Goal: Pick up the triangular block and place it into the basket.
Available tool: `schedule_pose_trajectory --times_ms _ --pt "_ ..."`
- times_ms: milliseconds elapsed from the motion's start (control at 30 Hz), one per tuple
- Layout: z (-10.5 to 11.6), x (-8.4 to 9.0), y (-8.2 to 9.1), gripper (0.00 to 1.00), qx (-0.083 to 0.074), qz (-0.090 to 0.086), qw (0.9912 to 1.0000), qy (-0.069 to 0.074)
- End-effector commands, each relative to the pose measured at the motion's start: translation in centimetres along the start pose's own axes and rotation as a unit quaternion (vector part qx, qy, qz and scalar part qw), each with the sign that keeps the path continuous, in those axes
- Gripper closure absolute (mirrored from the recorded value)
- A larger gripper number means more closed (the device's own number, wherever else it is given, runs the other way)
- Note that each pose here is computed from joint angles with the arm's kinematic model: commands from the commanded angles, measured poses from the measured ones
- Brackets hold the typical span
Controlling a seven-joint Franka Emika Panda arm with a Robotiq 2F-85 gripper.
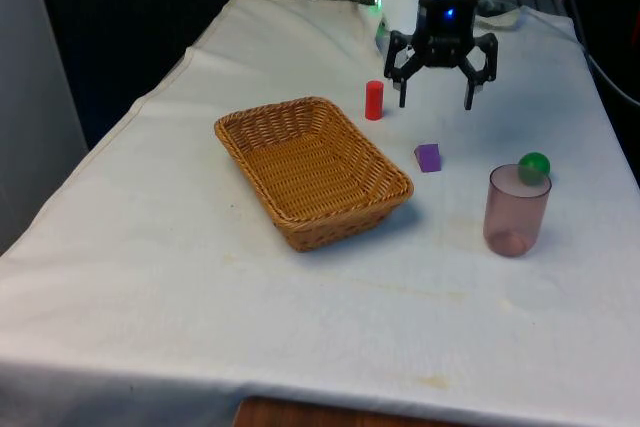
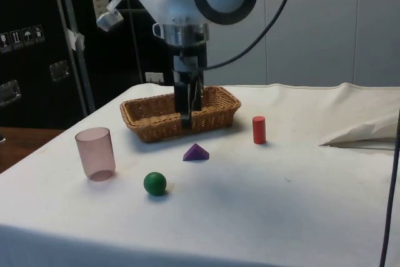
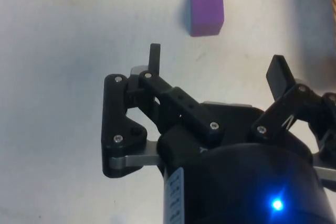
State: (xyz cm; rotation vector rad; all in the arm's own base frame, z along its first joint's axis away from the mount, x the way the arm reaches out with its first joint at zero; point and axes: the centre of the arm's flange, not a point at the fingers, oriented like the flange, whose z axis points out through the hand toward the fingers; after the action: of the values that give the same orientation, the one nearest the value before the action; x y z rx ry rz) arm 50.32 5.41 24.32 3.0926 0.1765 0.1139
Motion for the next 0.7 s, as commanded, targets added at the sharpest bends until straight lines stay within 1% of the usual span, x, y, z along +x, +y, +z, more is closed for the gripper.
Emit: schedule_pose_trajectory --times_ms 0,67,100,133,300,333,367,400,600,633,667 --pt "0.5 0.0 -0.1 0.0 0.001 -0.001 0.99997 0.007" --pt "1.2 -0.1 -0.1 0.0 0.001 -0.002 0.99996 0.009" --pt "0.9 0.0 0.0 0.0 -0.001 -0.001 0.99999 0.005" --pt "1.8 -0.1 -0.1 0.0 0.0 -0.002 0.99995 0.01" --pt "3.3 -0.2 -0.2 0.0 0.0 -0.003 0.99993 0.011" --pt "3.8 -0.3 -0.2 0.0 -0.001 -0.004 0.99994 0.01" --pt "3.4 -0.3 -0.1 0.0 -0.004 -0.003 0.99996 0.008" --pt "3.8 -0.3 -0.2 0.0 -0.001 -0.004 0.99994 0.01" --pt "5.7 -0.5 -0.3 0.0 -0.001 -0.003 0.99997 0.007" --pt "5.6 -0.5 -0.1 0.0 -0.006 -0.003 0.99997 0.004" --pt "6.0 -0.5 -0.3 0.0 -0.001 -0.003 0.99997 0.006"
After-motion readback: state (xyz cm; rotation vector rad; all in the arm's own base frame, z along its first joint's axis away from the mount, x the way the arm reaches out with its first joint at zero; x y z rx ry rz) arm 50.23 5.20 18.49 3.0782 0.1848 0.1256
